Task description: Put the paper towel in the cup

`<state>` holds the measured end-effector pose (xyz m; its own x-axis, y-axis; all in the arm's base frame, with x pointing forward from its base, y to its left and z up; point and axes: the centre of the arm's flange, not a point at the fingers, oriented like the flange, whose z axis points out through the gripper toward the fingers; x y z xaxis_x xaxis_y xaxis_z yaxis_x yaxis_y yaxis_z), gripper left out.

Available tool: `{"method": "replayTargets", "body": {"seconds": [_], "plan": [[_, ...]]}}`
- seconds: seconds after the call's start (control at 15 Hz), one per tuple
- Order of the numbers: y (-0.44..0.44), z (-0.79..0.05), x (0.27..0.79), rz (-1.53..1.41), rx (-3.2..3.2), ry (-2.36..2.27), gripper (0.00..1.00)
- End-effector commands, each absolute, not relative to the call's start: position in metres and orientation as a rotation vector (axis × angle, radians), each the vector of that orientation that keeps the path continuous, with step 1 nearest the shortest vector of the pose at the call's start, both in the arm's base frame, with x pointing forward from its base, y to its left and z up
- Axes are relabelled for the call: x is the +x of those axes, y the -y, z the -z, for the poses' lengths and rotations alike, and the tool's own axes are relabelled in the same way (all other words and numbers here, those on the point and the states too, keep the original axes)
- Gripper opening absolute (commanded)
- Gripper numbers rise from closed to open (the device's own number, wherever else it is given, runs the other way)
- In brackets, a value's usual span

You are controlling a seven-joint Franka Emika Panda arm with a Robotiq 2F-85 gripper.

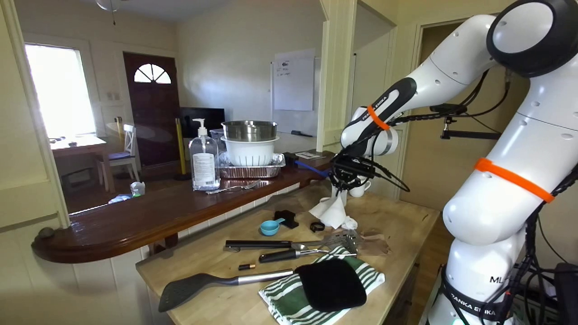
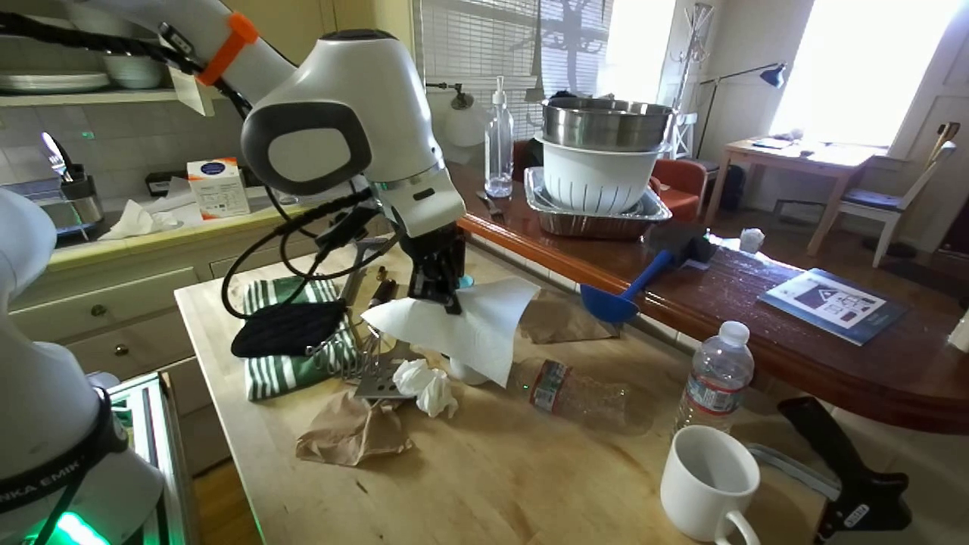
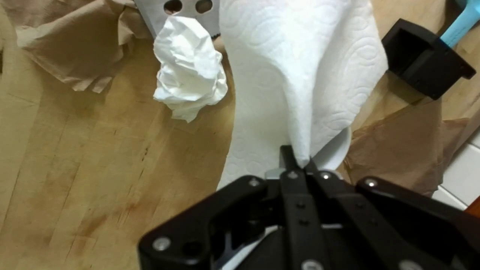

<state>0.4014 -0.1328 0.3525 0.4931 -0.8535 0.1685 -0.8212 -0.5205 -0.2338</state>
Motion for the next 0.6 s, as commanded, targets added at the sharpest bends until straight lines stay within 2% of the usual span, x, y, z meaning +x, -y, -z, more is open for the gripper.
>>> {"method": "replayTargets", "body": {"seconds": [0.0, 0.4, 0.47, 0.53], "plan": [[0.141, -0.337, 0.411, 0.413, -2.547, -1.501, 0.00], [0.141, -0.334, 0.425, 0.464, -2.477, -1.494, 0.00], [0.140, -0.333, 0.426, 0.468, -2.474, -1.496, 0.27], [0.139, -0.332, 0.426, 0.460, -2.474, -1.494, 0.27]]}}
